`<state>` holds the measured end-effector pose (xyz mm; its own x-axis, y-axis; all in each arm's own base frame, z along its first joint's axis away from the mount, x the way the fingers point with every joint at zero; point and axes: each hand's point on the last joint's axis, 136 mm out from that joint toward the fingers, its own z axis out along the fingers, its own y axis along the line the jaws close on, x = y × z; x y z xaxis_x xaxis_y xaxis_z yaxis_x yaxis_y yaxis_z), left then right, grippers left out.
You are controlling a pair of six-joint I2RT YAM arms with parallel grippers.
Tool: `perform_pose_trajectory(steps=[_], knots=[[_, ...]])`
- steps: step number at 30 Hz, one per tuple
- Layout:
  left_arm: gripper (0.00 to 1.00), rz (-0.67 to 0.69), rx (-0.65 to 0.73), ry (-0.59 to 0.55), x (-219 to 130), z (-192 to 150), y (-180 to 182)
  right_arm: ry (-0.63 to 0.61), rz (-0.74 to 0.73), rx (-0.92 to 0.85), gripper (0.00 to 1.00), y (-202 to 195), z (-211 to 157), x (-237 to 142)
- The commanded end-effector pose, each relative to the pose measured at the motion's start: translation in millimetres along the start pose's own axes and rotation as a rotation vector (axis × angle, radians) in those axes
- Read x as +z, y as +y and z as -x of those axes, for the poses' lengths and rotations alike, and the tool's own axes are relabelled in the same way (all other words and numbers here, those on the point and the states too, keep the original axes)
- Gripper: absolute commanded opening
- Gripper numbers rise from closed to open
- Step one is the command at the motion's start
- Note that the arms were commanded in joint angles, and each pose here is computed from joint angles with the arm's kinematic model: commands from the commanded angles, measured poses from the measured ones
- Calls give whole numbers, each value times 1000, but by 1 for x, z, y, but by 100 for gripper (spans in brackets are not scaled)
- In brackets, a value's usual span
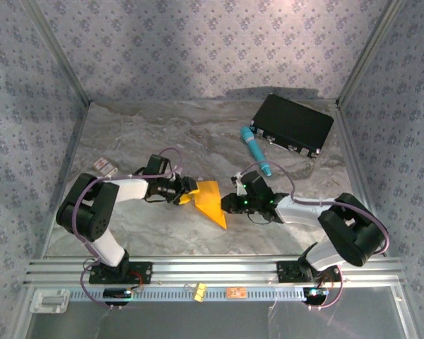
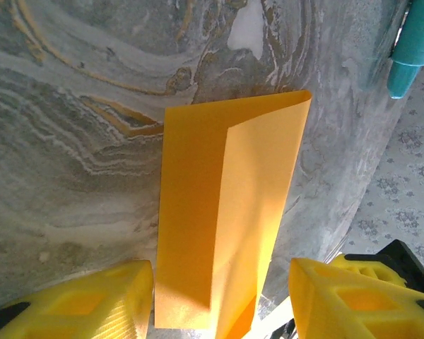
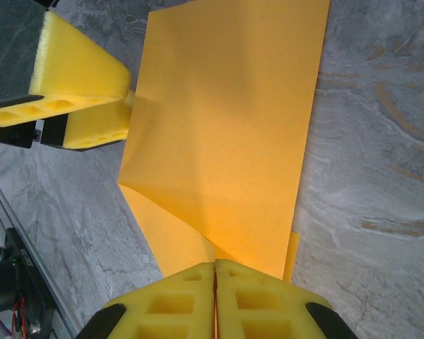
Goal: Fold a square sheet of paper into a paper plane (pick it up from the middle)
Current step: Fourth fold the wing at the center of the table.
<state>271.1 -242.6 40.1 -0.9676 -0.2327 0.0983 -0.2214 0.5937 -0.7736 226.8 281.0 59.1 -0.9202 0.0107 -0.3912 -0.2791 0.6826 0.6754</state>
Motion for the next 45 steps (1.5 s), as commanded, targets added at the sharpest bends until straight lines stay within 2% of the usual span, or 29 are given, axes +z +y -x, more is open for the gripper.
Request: perform_pose_trajectory(steps=[1, 11, 15, 18, 22, 28, 31, 36, 38, 41, 45], knots=[[50, -52, 36, 14, 5, 4, -21, -21, 14, 5, 9, 3, 3, -5], [37, -61, 47, 34, 19, 7, -29, -19, 5, 8, 9, -1, 2, -5], [24, -65, 42, 27, 19, 8, -29, -17, -15, 13, 13, -5, 1, -7], [18, -64, 39, 10, 17, 8, -30, -25, -32, 9, 15, -6, 3, -10], [11, -57, 31, -22, 13, 9, -28, -31, -103, -4, 22, -14, 3, -18], [5, -36, 10, -75, 5, 9, -24, -66, -217, -60, 45, -18, 6, -34], [5, -18, 3, -111, 1, 8, -25, -113, -267, -108, 47, -17, 10, -41], [4, 12, -9, -170, -7, 5, -28, -250, -309, -377, 47, 9, 16, -47], [4, 24, -16, -192, -9, 4, -27, -282, -309, -544, 47, 22, 11, -45], [5, 35, -27, -225, -14, 4, -26, -301, -329, -735, 47, 34, 2, -39], [5, 46, -40, -259, -19, 4, -23, -274, -364, -869, 46, 40, -9, -27]])
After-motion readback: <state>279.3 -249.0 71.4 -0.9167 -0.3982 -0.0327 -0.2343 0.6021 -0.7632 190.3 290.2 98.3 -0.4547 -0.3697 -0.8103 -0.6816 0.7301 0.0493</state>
